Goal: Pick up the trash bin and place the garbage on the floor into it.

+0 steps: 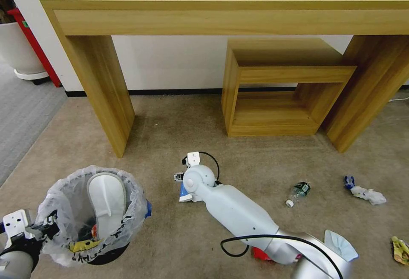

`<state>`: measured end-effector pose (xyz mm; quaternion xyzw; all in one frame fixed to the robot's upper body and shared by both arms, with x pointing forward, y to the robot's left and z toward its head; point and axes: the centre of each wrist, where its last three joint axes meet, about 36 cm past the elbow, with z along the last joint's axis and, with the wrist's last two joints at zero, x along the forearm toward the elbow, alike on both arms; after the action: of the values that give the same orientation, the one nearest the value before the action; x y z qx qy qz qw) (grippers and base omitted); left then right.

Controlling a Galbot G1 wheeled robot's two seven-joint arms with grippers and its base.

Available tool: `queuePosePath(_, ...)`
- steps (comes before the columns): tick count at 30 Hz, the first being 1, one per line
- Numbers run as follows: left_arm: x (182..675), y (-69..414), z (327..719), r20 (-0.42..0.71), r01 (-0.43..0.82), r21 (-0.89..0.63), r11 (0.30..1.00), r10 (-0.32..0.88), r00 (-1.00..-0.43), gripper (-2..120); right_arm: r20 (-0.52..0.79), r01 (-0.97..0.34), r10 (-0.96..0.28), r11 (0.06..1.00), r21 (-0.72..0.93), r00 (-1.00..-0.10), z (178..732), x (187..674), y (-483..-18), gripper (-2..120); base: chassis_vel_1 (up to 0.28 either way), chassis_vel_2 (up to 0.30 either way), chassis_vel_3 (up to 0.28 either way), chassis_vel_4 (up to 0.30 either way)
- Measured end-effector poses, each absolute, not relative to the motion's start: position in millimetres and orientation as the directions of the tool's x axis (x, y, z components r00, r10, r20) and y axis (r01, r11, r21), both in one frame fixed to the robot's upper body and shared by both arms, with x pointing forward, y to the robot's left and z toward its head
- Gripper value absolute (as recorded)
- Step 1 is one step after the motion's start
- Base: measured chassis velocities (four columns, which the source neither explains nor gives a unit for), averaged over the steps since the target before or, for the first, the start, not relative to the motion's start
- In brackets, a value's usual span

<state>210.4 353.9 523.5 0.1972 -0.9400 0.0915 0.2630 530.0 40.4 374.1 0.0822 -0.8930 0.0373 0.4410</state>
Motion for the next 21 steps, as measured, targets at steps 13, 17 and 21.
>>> queuePosePath(13, 212.0, 355.4, 515.4, 0.543, -0.408, -0.064, 0.911, -0.311, -0.78, 1, 0.792, -0.172, -0.13, 0.985, 0.032, -0.597, 332.6, 550.2, 32.7, 100, 0.0, 0.0, 0.0, 0.0)
queuePosePath(17, 212.0, 355.1, 514.1, 0.545, -0.408, -0.062, 0.911, -0.311, -0.779, 1, 0.788, -0.197, -0.16, 0.979, 0.05, -0.594, 327.3, 554.6, 27.1, 100, 0.0, 0.0, 0.0, 0.0)
queuePosePath(21, 211.5, 354.8, 512.4, 0.546, -0.407, -0.06, 0.911, -0.311, -0.777, 1, 0.787, -0.225, -0.174, 0.973, 0.046, -0.592, 316.6, 558.5, 20.8, 100, 0.0, 0.0, 0.0, 0.0)
